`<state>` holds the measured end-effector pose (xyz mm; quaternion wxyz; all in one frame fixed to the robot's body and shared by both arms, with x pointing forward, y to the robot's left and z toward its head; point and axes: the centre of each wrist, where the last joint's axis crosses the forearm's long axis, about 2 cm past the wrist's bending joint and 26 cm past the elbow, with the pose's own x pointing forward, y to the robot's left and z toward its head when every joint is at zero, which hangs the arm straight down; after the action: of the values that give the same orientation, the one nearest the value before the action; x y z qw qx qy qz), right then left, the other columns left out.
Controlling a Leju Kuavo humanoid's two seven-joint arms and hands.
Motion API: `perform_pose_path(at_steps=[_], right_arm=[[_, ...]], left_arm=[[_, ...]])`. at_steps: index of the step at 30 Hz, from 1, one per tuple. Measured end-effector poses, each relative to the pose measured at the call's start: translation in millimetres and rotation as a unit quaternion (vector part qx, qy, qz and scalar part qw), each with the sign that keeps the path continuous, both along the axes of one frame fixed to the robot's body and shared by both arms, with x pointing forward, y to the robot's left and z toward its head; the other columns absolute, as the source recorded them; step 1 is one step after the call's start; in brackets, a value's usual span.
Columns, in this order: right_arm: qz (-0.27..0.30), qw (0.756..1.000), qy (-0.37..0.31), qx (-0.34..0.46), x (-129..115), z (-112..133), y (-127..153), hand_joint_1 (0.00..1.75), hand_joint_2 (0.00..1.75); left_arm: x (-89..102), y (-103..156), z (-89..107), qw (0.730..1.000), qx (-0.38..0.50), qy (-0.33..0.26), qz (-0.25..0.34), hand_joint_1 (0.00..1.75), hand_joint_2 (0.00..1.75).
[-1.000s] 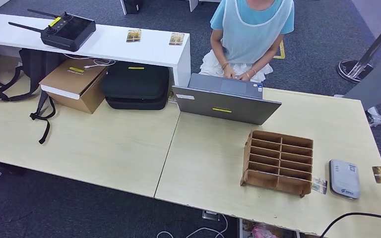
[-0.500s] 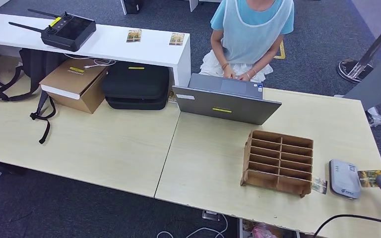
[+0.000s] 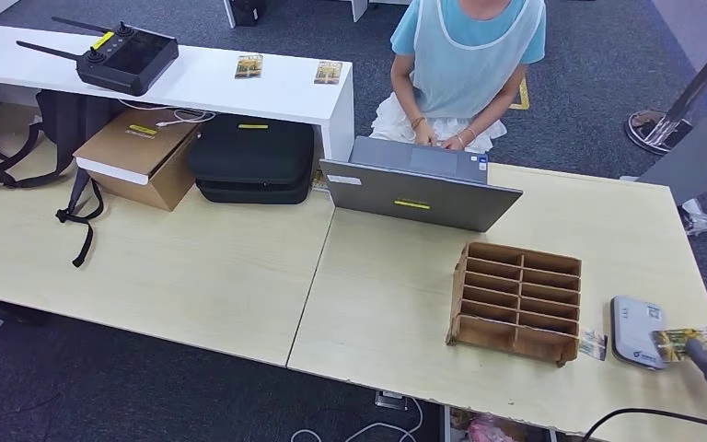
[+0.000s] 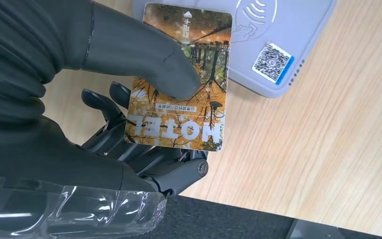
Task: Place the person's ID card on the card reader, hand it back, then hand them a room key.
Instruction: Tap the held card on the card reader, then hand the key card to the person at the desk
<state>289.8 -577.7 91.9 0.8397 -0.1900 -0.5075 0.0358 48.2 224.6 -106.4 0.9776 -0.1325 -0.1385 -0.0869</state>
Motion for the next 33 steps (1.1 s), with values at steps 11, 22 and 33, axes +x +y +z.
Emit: perform_pose_path(at_steps=[11,22,33], right_arm=[[0.010,1.000,0.018,-0.005,-5,-11,8,1.75,1.75],[0.014,1.000,0.014,-0.002,-1,-13,16,1.75,1.75],[0.016,1.000,-0.011,-0.009,15,-4,22,1.75,1.75]], left_arm=[[0.4,0,0.1,1.000,0.001,-0.001,-0.003,0.00,0.00],[0.5,0,0.1,1.000,0.001,-0.001,-0.003,0.00,0.00],[0.6,0,0.1,1.000,0.001,-0.002,-0.002,0.00,0.00]])
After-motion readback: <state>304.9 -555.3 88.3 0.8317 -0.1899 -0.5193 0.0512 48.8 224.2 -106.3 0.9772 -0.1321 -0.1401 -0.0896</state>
